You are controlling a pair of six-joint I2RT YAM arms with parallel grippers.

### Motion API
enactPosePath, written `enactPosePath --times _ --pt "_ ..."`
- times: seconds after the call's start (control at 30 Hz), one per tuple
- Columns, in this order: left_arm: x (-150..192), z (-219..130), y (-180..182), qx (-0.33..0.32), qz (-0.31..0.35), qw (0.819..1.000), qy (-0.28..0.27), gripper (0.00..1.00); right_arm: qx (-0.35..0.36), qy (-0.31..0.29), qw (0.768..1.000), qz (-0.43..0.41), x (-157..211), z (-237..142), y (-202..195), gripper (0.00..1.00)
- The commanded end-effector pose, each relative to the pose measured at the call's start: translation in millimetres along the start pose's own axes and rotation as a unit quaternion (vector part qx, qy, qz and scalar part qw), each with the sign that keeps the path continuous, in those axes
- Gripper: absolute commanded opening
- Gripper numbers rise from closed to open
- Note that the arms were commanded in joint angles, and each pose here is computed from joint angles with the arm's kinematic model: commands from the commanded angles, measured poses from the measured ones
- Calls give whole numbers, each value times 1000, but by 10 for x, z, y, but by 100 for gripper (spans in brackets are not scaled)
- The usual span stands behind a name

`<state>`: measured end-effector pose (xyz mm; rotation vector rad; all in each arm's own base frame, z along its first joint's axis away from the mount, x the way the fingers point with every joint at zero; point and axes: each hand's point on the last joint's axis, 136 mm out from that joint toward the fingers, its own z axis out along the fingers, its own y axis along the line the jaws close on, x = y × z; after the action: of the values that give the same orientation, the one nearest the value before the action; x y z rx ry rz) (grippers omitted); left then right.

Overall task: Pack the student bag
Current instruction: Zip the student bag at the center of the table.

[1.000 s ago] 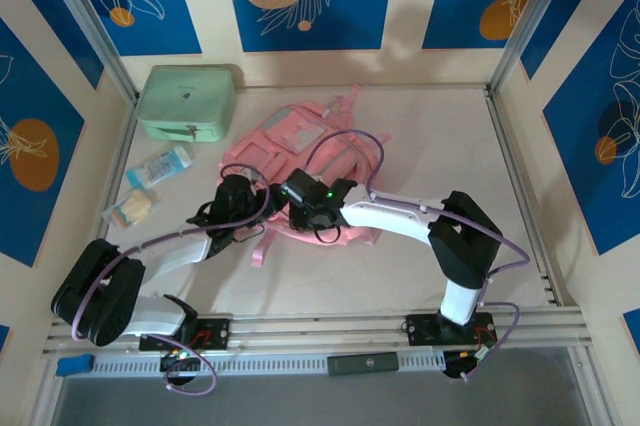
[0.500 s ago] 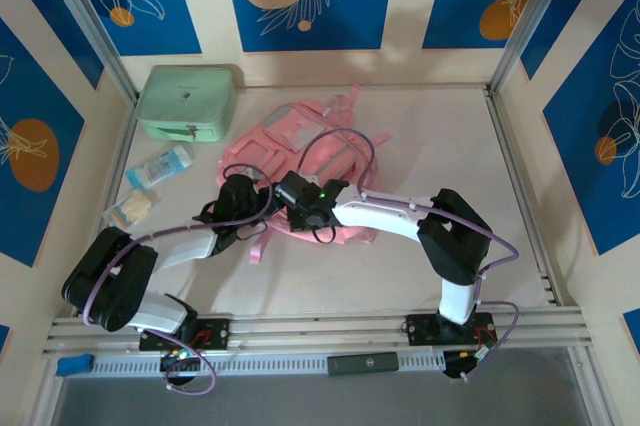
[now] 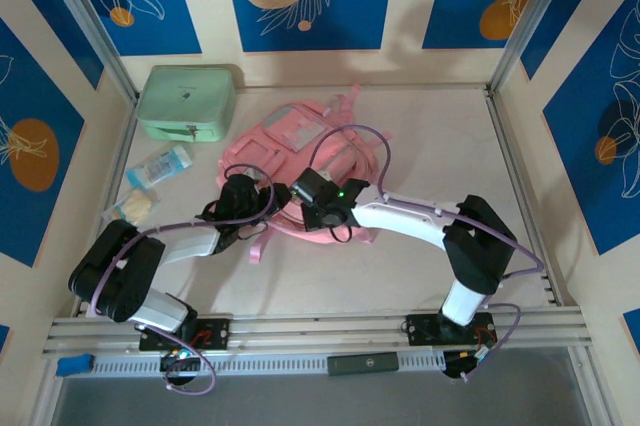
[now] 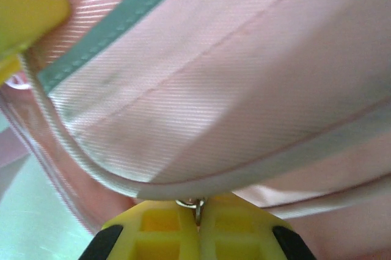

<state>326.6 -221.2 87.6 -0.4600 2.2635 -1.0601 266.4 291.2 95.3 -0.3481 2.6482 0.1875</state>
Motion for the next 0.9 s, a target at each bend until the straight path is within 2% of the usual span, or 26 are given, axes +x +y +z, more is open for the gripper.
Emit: enactPosePath --times 0.0,0.07,0.2,0.3,0.47,0.53,0.6,0.7,0.87 --pt "-126 -46 336 -68 8 997 -23 45 14 11 1000 -15 -13 -117 -322 0" --pt "-137 -51 310 -66 11 998 -23 45 -21 23 999 -14 -12 -68 -331 0" --pt "-139 -42 273 -62 15 998 -18 45 -81 19 993 -80 18 23 -107 0" --pt "-146 -40 257 -60 14 998 -18 45 -69 28 993 -91 3 120 -94 1" --pt "-152 -52 220 -56 16 998 -17 44 -54 20 993 -106 -69 203 -82 21" --pt "-153 -54 216 -57 16 998 -16 45 -56 17 992 -110 -94 240 -74 23" --pt "-154 -53 208 -55 13 998 -16 45 -54 14 991 -118 -107 289 -78 22" --pt "-166 -60 184 -53 15 998 -16 45 -45 12 989 -137 -102 288 -81 12" --pt "-166 -62 238 -78 17 997 -9 44 -16 8 979 -201 54 157 -11 0"
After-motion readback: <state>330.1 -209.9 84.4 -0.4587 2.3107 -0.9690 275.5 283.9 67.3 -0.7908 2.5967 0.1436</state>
